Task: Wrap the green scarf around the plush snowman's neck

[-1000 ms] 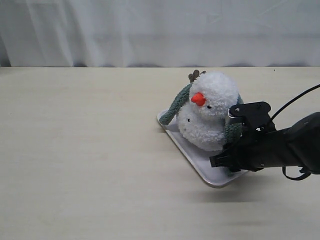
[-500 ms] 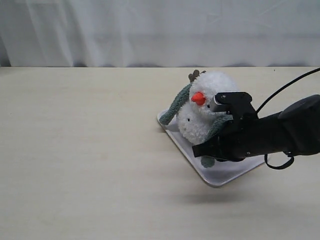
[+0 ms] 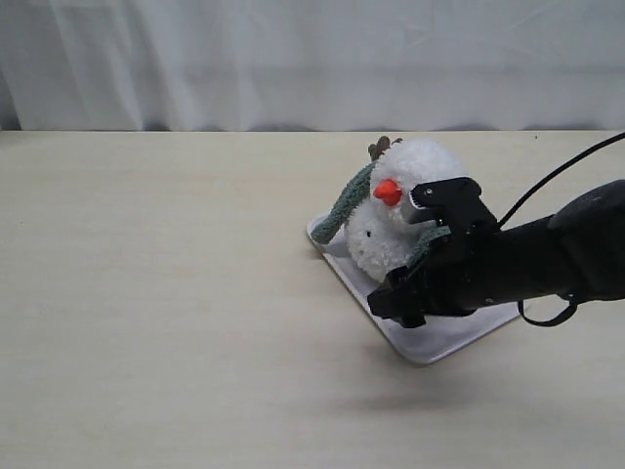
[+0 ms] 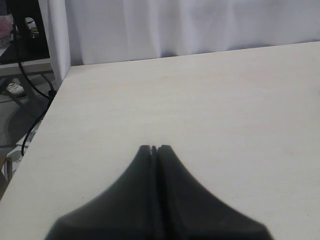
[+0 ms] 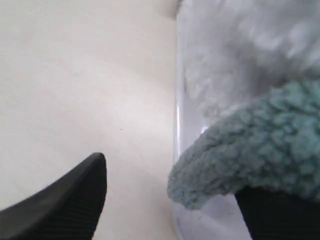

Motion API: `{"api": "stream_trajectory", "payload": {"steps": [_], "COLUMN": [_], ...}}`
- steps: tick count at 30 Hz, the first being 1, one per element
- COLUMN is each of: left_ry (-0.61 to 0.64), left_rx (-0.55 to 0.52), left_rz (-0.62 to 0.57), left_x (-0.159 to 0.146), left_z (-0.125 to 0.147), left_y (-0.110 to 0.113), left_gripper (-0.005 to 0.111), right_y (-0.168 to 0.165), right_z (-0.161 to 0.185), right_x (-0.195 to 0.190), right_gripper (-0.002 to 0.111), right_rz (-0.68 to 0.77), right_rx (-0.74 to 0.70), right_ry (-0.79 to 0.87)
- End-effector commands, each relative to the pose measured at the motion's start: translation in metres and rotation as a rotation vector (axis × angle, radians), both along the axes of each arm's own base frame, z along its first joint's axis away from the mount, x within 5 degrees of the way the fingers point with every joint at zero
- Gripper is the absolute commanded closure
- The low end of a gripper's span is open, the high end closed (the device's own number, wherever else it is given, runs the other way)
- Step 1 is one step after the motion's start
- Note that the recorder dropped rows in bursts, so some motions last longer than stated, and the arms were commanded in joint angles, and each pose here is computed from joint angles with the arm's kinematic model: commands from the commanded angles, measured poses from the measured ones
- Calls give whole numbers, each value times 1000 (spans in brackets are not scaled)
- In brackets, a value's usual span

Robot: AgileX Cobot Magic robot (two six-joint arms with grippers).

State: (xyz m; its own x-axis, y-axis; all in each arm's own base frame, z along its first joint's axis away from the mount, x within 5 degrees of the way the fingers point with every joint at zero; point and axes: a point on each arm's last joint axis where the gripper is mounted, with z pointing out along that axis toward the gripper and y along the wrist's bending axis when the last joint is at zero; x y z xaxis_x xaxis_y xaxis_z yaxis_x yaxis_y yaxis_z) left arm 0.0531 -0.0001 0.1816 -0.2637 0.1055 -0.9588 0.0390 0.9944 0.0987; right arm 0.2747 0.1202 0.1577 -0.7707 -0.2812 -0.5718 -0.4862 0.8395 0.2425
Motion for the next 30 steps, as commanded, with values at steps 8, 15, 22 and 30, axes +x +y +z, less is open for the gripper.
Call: {"api": "stream_trajectory", "payload": {"steps": [8, 15, 22, 30], "left_ry": [-11, -11, -11, -11], "left_rx": [2, 2, 2, 2], "left_rz": [-9, -9, -9, -9], "left_x": [0, 0, 0, 0], "left_z": [0, 0, 0, 0], "left_y": [0, 0, 0, 0], "left_gripper": [107, 107, 107, 107], "right_y": [5, 15, 29, 28], "right_z": [30, 38, 87, 125], "right_x": [-36, -45, -23, -18], "right_gripper": [27, 27, 27, 27], "right_rz": [219, 353, 463, 518], "right_rx": [58, 174, 249, 189], "right_ry": [154, 186, 17, -171]}}
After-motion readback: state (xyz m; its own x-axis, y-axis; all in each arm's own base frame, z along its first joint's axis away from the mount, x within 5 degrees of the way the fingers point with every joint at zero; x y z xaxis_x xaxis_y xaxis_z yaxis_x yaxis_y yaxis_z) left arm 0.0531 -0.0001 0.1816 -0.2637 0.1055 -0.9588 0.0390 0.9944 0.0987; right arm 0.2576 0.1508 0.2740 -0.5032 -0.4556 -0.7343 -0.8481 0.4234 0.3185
